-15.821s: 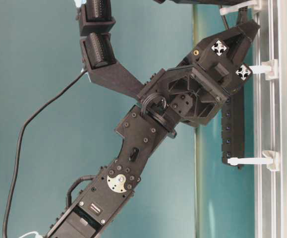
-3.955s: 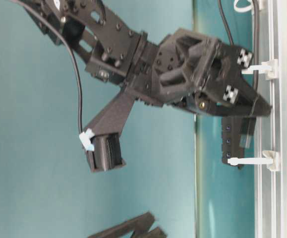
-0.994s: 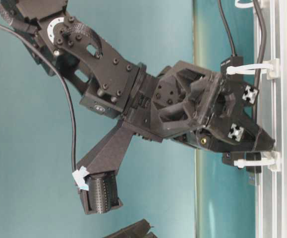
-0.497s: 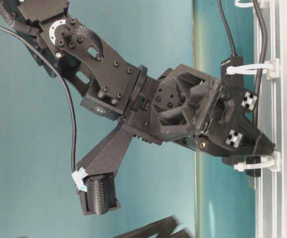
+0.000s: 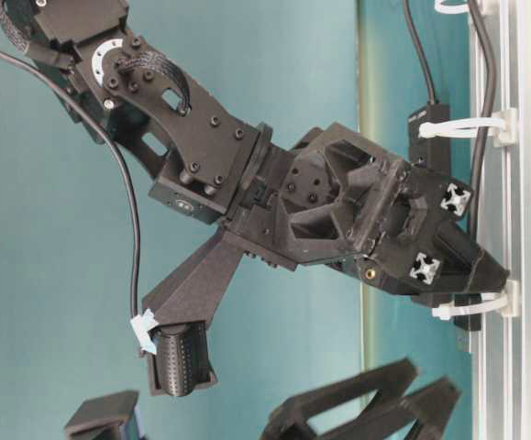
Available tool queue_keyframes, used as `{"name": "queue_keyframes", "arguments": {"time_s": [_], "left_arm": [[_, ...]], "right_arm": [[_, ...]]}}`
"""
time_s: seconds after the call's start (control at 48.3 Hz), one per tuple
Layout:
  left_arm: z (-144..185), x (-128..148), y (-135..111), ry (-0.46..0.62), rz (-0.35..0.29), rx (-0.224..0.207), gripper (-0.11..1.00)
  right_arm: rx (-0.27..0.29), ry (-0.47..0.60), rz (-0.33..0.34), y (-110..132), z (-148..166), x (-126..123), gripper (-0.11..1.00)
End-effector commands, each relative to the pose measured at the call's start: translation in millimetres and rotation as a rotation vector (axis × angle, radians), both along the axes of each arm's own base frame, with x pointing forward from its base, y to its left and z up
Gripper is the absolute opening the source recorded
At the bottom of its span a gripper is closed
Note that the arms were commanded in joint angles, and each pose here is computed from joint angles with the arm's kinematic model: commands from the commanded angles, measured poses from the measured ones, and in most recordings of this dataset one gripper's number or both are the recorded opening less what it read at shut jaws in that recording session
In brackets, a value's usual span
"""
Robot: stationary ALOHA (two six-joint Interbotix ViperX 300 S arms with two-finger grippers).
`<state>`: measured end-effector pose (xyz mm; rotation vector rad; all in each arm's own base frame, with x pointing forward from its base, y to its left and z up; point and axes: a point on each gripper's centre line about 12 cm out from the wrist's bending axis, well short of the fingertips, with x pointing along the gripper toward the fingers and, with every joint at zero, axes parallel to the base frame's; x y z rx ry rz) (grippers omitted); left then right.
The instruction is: Pass the USB cable through three rings with both arms.
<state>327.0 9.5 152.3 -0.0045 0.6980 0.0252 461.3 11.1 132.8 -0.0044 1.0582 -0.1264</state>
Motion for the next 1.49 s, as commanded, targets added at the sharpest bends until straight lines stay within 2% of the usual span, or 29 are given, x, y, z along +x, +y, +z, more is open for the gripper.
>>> {"name": "queue_keyframes", "arguments": {"time_s": [0.0,0.497,0.808,1.118,1.47], "left_arm": [[4.9,12.0,-2.9,-0.048,-0.011,0.002,0.80],[-17.0,28.3,-5.4,-0.043,-0.019,0.001,0.77],[-21.5,24.3,-5.5,-0.029,-0.020,0.002,0.48],[-19.8,26.3,-5.4,-0.044,-0.030,0.014,0.26],[-21.4,22.6,-5.5,-0.050,-0.030,0.014,0.25]], "right_arm": [[0.014,-0.045,-0.002,3.8,11.9,4.5,-0.07],[0.025,-0.053,-0.005,4.7,11.8,5.1,-0.07],[0.025,-0.053,-0.005,4.7,11.8,5.1,-0.07],[0.025,-0.054,-0.005,4.7,11.9,5.2,-0.07],[0.037,-0.099,0.017,10.7,12.9,6.3,-0.07]]}}
